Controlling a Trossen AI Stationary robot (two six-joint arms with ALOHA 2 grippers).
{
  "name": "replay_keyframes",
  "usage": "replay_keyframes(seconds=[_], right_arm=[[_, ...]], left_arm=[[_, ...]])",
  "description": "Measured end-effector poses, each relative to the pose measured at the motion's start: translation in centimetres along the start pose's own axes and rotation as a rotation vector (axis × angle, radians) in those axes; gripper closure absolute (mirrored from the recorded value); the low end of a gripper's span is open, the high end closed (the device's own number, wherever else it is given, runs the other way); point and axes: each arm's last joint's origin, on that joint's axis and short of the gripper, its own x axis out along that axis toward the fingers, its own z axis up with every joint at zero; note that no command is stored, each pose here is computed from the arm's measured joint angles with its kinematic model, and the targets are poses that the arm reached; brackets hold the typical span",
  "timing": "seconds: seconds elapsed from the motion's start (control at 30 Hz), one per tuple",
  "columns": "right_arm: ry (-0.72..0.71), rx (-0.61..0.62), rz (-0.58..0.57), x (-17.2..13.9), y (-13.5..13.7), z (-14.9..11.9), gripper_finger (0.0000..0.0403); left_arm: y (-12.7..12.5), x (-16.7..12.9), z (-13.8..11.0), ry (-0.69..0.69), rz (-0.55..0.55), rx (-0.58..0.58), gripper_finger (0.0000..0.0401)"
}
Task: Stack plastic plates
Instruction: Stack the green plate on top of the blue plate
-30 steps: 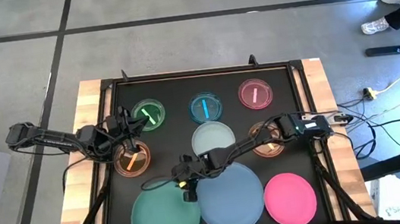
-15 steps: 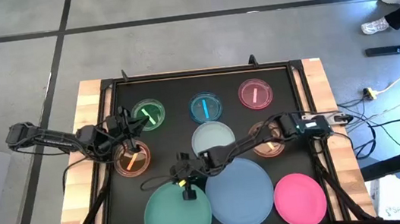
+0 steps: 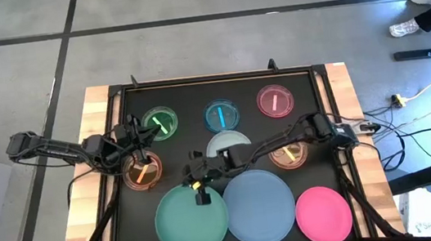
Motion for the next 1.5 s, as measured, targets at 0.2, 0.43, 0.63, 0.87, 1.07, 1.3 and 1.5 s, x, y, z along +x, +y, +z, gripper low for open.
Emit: replay_keyframes(seconds=[0.2, 0.43, 0.63, 0.87, 1.07, 1.3, 1.5], right_arm=[[0.014, -0.007, -0.013, -3.0, -1.2, 1.7, 0.0402], [0.000, -0.044, -0.044, -7.4, -1.9, 3.8, 0.0403], [0.041, -0.065, -0.079, -11.0, -1.8, 4.5, 0.0403], [0.127, -0.090, -0.127, -13.3, -1.8, 4.3, 0.0403], [0.158, -0.086, -0.170, -15.4, -1.9, 3.1, 0.0403], [0.100, -0.005, -0.188, -20.0, -2.2, -1.2, 0.0403], [0.081, 0.064, -0.132, -22.2, -1.7, -6.4, 0.0403]], left_arm=[[0.0, 0.0, 0.0, 0.000, 0.000, 0.000, 0.0400], [0.0, 0.0, 0.0, 0.003, 0.001, 0.001, 0.0400], [0.0, 0.0, 0.0, 0.003, 0.000, 0.002, 0.0400], [0.0, 0.0, 0.0, 0.004, 0.000, 0.002, 0.0400], [0.0, 0.0, 0.0, 0.006, -0.002, 0.002, 0.0400], [0.0, 0.0, 0.0, 0.006, -0.005, 0.000, 0.0400], [0.0, 0.0, 0.1, -0.005, -0.001, -0.012, 0.0400]])
